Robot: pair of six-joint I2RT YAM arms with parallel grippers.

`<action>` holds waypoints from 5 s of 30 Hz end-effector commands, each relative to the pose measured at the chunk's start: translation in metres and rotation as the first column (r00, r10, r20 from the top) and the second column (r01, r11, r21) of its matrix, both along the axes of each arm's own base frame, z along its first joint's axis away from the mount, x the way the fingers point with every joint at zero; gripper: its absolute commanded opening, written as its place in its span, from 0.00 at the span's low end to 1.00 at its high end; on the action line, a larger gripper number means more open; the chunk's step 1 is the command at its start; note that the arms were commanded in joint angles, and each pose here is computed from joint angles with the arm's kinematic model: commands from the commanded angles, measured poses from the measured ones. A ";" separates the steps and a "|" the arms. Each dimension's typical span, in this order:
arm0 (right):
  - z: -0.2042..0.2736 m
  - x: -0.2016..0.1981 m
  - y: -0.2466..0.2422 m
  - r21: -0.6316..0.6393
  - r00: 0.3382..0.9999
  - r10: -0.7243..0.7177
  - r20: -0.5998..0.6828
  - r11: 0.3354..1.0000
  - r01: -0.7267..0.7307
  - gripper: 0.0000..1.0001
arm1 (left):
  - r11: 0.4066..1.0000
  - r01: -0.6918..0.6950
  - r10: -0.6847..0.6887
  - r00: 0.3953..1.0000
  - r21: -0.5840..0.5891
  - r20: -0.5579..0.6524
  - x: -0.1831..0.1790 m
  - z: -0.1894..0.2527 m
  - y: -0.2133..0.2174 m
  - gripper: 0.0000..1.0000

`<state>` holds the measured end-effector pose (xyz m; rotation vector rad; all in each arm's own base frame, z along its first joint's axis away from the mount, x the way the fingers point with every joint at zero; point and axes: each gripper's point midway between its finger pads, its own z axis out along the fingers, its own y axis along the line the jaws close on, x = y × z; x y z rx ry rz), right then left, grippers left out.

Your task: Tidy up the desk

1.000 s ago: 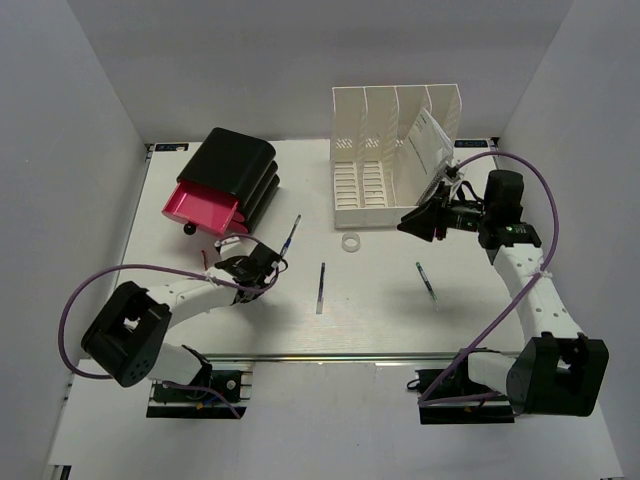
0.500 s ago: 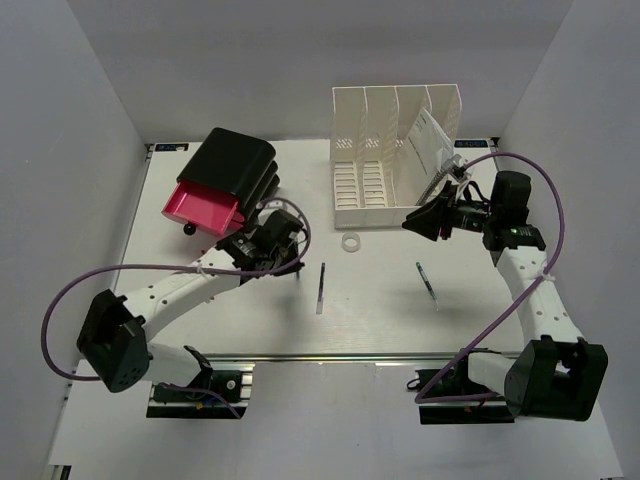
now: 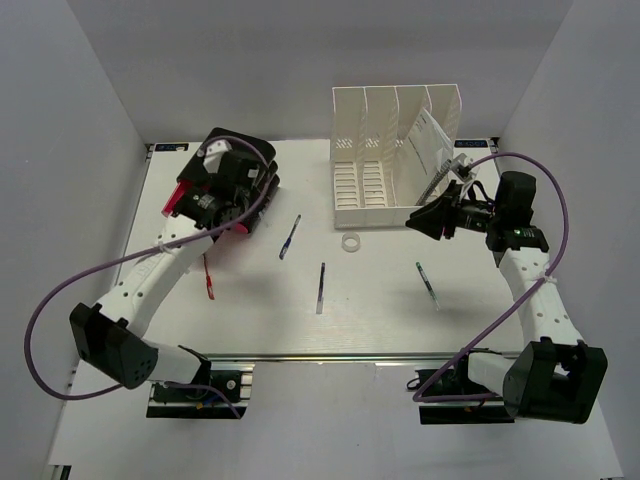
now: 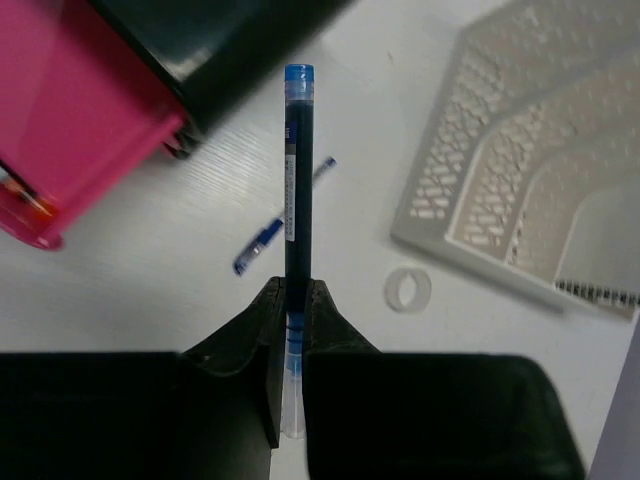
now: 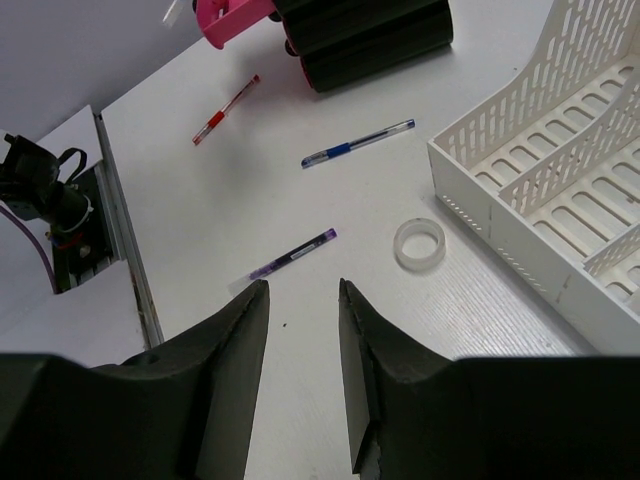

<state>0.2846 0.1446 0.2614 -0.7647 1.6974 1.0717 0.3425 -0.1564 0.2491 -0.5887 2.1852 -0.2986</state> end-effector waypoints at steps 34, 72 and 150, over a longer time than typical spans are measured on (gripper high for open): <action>0.007 0.001 -0.008 0.018 0.999 -0.010 0.032 1.000 0.010 0.41 | 0.862 -0.507 0.497 0.846 0.000 -0.190 0.049 -0.048 0.166 0.35; -0.142 0.006 -0.086 -0.735 0.928 -0.370 -0.051 0.642 0.216 0.65 | 0.675 0.731 -0.645 0.652 -0.103 0.399 -0.074 0.002 0.000 0.66; -0.019 0.089 0.200 -0.668 0.943 0.313 0.116 0.727 -0.160 0.00 | 0.915 0.350 -0.400 0.709 0.203 0.580 -0.099 0.043 0.074 0.72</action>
